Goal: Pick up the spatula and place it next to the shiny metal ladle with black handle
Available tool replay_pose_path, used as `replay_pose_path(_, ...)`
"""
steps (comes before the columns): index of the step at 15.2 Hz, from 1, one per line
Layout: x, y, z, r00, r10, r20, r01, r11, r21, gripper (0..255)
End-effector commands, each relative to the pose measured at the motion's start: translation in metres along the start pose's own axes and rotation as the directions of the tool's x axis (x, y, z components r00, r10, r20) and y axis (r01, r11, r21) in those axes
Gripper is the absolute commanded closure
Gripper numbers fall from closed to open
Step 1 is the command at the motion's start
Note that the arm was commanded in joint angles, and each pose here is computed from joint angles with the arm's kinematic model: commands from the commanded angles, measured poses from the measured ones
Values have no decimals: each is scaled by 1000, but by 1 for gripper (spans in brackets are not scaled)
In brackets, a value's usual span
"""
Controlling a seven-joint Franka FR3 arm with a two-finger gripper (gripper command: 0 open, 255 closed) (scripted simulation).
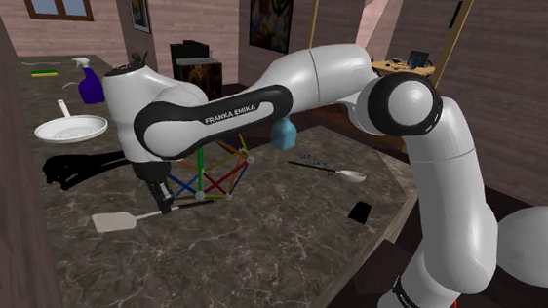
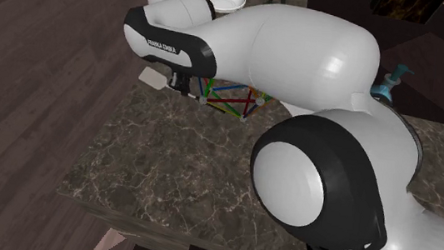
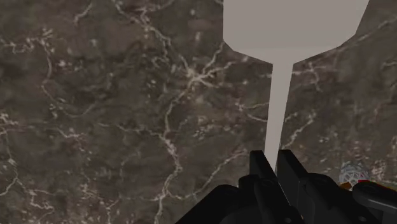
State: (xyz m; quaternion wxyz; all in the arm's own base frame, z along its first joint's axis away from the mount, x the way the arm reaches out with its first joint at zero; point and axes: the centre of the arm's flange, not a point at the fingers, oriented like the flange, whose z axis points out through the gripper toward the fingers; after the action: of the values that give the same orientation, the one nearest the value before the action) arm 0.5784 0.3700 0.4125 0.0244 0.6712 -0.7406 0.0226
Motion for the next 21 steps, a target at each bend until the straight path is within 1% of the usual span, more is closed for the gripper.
replay_pose_path(1, 1, 0, -10, 1000, 0, 0, 0, 1000, 0, 255)
replay_pose_path(7, 3, 0, -42, 1000, 0, 0, 0, 1000, 0, 255)
replay_pose_path(8, 3, 0, -43, 1000, 0, 0, 0, 1000, 0, 255)
replay_pose_path(21, 171, -35, -32, 1000, 0, 0, 0, 1000, 0, 255)
